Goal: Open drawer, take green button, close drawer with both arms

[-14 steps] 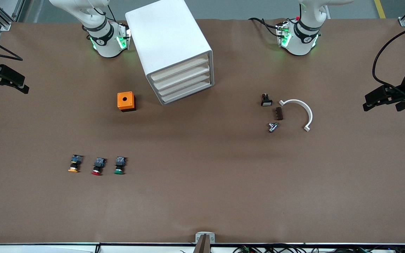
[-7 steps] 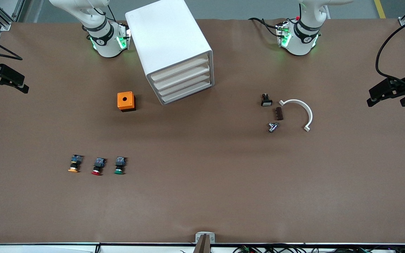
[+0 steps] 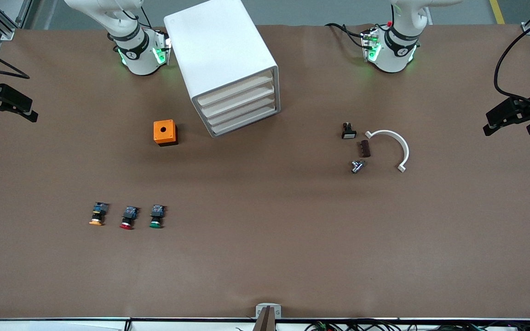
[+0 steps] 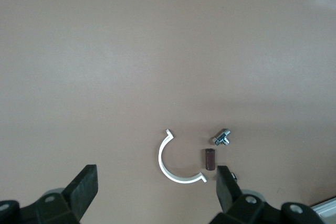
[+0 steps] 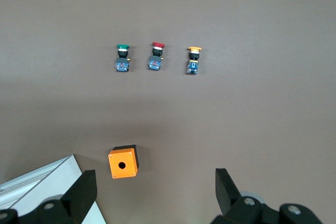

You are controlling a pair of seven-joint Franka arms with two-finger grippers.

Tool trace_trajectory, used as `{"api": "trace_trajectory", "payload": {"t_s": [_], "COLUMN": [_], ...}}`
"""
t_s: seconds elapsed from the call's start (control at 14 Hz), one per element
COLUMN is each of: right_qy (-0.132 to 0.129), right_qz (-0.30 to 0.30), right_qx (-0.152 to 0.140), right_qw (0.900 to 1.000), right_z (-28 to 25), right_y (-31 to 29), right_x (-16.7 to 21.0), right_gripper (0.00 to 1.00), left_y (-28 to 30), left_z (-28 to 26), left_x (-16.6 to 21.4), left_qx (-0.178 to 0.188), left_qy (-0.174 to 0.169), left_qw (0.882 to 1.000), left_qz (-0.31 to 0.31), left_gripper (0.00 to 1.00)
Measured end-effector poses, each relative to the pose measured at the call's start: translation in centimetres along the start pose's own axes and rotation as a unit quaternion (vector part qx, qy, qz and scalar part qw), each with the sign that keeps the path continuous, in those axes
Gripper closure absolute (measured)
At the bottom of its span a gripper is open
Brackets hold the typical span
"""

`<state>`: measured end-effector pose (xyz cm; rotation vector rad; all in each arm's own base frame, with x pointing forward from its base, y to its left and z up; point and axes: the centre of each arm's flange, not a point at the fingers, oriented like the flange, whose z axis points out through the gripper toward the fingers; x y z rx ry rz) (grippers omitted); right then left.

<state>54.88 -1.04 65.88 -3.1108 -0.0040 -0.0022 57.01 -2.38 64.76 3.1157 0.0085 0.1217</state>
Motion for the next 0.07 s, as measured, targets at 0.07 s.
{"api": "trace_trajectory", "payload": {"t_s": [0.07], "right_qy": [0.0], "right_qz": [0.0], "right_qx": [0.0], "right_qw": [1.0], "right_z": [0.03], "right_y": [0.0], "right_x": [0.0], "right_gripper": [0.0], "left_y": [0.0], "left_z": [0.01], "left_x": [0.0], "left_qx": [0.0], "left_qy": [0.0], "left_qw": [1.0], "left_qz": [0.0], "left_gripper": [0.0]}}
